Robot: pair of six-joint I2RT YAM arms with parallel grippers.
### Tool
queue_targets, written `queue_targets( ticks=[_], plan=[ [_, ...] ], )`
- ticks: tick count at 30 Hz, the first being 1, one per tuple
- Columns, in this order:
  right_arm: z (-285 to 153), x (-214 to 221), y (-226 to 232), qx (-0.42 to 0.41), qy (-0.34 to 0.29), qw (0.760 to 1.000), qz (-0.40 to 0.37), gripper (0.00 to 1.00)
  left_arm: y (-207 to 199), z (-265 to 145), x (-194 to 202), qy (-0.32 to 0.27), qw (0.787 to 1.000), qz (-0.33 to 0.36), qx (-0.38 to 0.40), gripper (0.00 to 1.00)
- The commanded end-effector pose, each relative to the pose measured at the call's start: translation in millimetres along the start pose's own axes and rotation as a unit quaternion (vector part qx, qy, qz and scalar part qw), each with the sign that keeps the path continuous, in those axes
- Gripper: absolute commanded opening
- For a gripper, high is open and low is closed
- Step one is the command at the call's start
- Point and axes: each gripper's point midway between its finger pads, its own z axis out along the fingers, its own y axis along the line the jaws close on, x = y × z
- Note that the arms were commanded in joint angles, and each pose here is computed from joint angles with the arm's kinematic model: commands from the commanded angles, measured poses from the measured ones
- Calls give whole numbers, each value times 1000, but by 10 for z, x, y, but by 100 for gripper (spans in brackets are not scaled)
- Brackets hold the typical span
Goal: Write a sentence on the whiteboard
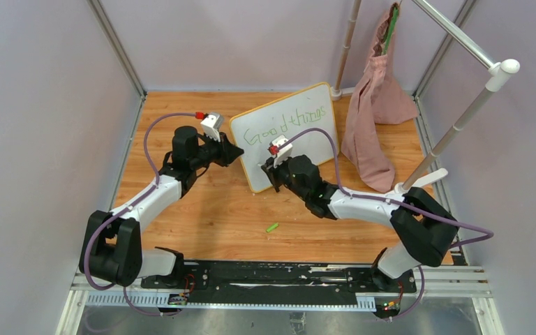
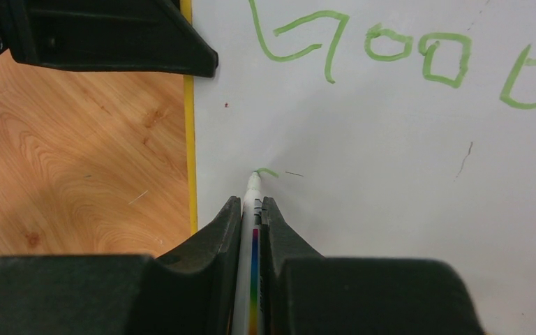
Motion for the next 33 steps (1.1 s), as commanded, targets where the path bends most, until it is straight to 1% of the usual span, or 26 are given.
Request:
queue_targets(
  ticks=[1, 7, 22, 26, 33],
  plan=[
    [36, -31, 156, -21, -1, 1000, -2, 0, 250, -30, 61, 13, 998, 34, -57, 0],
    [-3, 92, 203, -27, 16, 1000, -4, 0, 242, -32, 53, 11, 998, 34, -57, 0],
    [-86, 311, -13, 20, 54, 998, -17, 0, 236, -36, 51, 11, 998, 34, -56, 0],
    [-95, 324, -93, 35, 59, 998, -16, 0, 237, -36, 53, 11, 998, 34, -56, 0],
    [-112, 249, -240, 59, 50, 997, -11, 0, 237, -36, 51, 11, 998, 34, -56, 0]
  ],
)
